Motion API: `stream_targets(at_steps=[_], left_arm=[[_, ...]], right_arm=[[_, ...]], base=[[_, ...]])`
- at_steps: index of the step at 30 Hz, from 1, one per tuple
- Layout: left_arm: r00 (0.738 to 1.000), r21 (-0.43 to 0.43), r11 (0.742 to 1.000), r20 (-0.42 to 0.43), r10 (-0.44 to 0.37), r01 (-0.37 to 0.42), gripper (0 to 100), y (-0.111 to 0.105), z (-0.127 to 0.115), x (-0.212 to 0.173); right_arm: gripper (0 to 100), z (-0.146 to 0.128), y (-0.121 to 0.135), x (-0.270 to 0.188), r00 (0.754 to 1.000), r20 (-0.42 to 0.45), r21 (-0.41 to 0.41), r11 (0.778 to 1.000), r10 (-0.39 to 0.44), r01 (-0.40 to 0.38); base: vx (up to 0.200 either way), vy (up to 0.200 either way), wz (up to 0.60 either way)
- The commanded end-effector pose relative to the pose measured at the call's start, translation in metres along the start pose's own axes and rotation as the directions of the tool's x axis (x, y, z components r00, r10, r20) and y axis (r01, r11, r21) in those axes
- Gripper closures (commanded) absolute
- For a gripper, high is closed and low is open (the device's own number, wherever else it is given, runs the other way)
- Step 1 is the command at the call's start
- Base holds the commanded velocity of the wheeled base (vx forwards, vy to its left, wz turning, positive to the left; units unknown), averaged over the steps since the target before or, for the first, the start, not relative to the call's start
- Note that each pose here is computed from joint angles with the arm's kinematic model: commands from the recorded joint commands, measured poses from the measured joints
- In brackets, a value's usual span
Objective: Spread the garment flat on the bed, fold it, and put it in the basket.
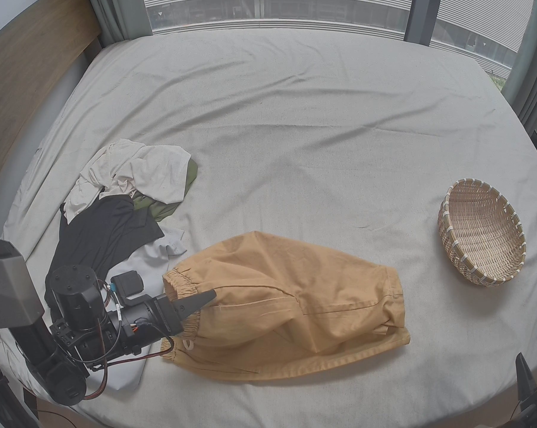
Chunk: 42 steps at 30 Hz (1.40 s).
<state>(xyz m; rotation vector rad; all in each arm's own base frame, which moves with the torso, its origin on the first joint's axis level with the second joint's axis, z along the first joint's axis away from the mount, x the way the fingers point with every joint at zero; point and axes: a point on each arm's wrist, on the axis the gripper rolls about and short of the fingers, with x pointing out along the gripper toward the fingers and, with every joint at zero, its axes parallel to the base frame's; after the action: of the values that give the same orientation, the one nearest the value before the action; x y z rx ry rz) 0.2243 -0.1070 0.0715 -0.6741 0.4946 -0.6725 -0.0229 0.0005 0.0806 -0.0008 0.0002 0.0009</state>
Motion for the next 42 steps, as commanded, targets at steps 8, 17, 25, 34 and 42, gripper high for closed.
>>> stream_targets(at_steps=[8,17,25,34,42], left_arm=[[0.998,0.018,0.999,0.057,-0.032,0.031,100,-0.008,0.012,-0.004],[0.993,0.051,0.997,0.108,-0.057,0.052,100,-0.015,0.023,-0.01],[0.98,0.095,0.992,0.17,-0.099,0.084,100,-0.026,0.036,-0.023],[0.978,0.12,0.988,0.167,-0.122,0.102,100,-0.029,0.037,-0.025],[0.978,0.124,0.985,0.157,-0.136,0.118,100,-0.028,0.039,-0.025]], right_arm=[[0,-0.005,0.0,0.001,1.0,-0.012,0.001,1.0,0.004,-0.004],[0,-0.005,0.0,0.001,1.0,-0.009,-0.007,1.0,0.005,-0.005],[0,-0.004,0.0,0.001,1.0,0.002,-0.015,1.0,0.007,-0.007],[0,0.052,0.001,-0.001,0.995,0.094,-0.01,0.999,0.031,-0.031],[0,0.106,0.004,0.03,0.976,0.0,0.182,0.96,0.218,-0.215]], base=[[0.0,0.0,0.0],[0.0,0.0,0.0],[0.0,0.0,0.0],[0.0,0.0,0.0],[0.0,0.0,0.0]])
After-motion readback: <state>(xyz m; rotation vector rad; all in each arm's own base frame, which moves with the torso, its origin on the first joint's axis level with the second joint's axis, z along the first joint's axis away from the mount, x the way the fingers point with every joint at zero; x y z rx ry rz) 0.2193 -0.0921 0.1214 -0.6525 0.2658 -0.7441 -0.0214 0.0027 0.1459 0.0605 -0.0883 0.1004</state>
